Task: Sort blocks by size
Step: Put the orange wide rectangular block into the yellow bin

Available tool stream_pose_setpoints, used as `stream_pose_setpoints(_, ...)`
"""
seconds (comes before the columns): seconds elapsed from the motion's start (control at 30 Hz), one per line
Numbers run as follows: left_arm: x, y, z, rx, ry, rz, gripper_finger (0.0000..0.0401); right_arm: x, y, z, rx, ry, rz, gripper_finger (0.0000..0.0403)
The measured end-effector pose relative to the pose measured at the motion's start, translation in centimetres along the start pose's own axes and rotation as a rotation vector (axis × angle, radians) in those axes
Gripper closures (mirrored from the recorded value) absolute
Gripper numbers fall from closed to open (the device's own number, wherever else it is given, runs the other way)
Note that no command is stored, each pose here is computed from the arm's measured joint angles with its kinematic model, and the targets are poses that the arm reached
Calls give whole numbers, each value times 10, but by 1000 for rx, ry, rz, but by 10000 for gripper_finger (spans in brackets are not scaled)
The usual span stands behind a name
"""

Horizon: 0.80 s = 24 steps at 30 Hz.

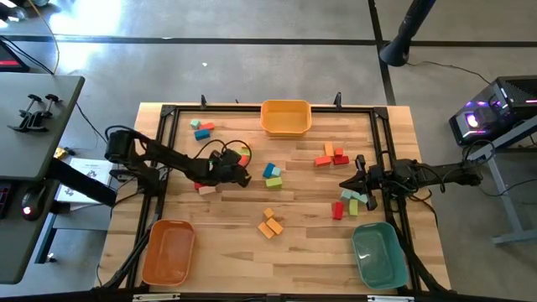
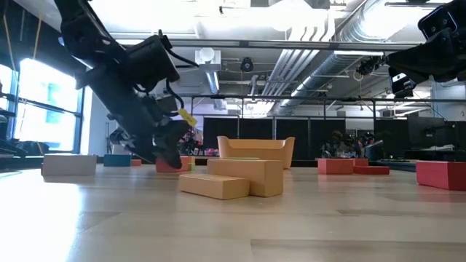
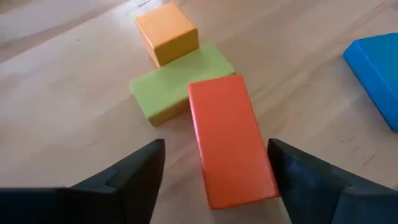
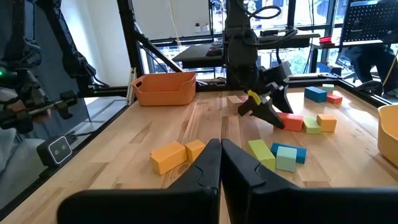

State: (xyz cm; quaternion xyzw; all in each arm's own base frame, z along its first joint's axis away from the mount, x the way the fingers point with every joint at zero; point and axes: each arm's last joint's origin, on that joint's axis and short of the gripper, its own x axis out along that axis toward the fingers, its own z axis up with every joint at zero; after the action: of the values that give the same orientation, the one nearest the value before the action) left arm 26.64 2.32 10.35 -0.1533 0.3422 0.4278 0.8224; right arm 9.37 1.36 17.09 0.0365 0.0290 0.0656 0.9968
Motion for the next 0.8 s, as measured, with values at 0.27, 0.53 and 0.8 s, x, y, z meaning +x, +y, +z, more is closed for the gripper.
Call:
stream_pose_setpoints(0.27,-3,-1,0,3,71,-82,283,0,0,0,0,0,0,402)
stream_pose_setpoints(0.53,-46,-3,24,161,23,-239,303,0,0,0,0,6,0,402)
stream_pose_setpoints(0.8,-101,-30,83,523,-319,-552,303,1,0,-1,0,7,0,402)
